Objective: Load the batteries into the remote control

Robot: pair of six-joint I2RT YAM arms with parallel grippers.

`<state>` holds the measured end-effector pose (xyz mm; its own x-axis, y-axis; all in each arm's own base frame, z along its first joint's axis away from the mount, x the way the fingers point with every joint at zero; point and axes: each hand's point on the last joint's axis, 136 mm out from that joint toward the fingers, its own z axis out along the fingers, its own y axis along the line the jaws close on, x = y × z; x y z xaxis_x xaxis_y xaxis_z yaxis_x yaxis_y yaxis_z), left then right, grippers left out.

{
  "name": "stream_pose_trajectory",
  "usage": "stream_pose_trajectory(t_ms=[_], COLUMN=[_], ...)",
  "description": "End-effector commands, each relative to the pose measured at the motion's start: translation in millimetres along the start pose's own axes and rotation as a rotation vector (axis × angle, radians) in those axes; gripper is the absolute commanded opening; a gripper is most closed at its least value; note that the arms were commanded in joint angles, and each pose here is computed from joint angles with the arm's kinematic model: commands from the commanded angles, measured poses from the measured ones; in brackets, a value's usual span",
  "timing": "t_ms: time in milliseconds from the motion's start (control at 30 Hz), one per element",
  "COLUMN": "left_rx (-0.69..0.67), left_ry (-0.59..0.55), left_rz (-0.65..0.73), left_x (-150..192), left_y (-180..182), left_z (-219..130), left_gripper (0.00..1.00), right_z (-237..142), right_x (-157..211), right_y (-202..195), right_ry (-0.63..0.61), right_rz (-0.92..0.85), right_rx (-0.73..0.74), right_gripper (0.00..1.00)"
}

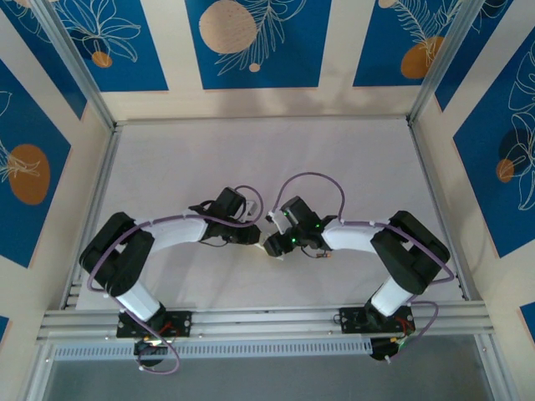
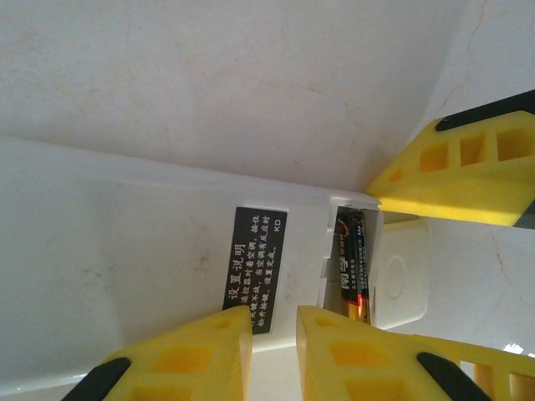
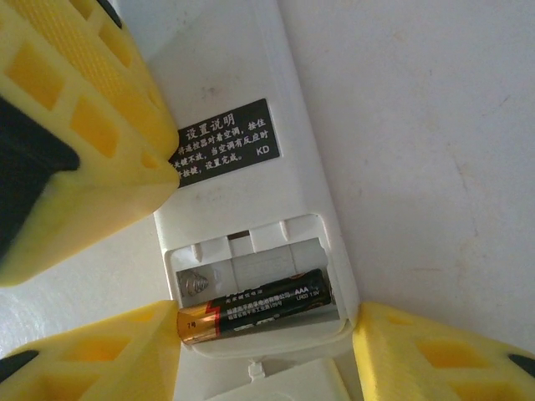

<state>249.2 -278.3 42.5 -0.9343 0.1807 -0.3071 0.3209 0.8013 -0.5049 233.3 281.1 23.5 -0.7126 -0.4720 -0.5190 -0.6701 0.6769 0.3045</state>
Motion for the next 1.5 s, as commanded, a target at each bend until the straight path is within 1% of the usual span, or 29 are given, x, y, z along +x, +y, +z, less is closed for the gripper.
stream_pose_trajectory(t_ms=[0,267,533,867,1000,1100,1200,1267,1300,1400,1433,1467], left_rx=[-0.008,-0.004,0.005,0.007,0.006,0.013,0.023,0.028,0.031,0.045,0.053,0.059], left_ry=[0.005,0.005,0.0,-0.001,-0.004,-0.012,-0.024,-0.033,-0.04,-0.052,-0.057,-0.056], left_rz=[0.001,-0.001,-0.001,0.0,0.001,0.001,0.004,0.005,0.005,0.002,0.003,0.002], left_x=[-2,0,-1,-1,-1,-3,-5,-7,-9,-10,-10,-10], left_y=[3,3,1,1,1,-1,-5,-6,-7,-9,-10,-11], left_z=[-1,0,-1,-1,-2,-4,-6,-7,-8,-8,-8,-7], left_gripper=[0.22,0.22,0.22,0.22,0.22,0.22,0.22,0.22,0.22,0.22,0.22,0.22], right_z=[8,10,5,-19,-29,-40,-46,-47,-46,-44,-42,-39], right_x=[11,19,17,-14,-23,-29,-24,-17,-15,-11,-9,-7], right_y=[-7,-9,-6,0,-1,-3,-4,4,9,24,28,30], right_ry=[0.062,0.097,0.081,-0.013,-0.037,-0.057,0.012,0.057,0.062,0.058,0.063,0.07], right_rz=[-0.004,0.008,0.017,0.1,0.157,0.247,0.478,0.605,0.641,0.712,0.738,0.769], right_rx=[0.044,0.066,0.056,-0.044,-0.056,-0.051,-0.049,-0.063,-0.078,-0.098,-0.103,-0.113], right_gripper=[0.56,0.56,0.65,0.72,0.72,0.71,0.63,0.57,0.54,0.49,0.45,0.33])
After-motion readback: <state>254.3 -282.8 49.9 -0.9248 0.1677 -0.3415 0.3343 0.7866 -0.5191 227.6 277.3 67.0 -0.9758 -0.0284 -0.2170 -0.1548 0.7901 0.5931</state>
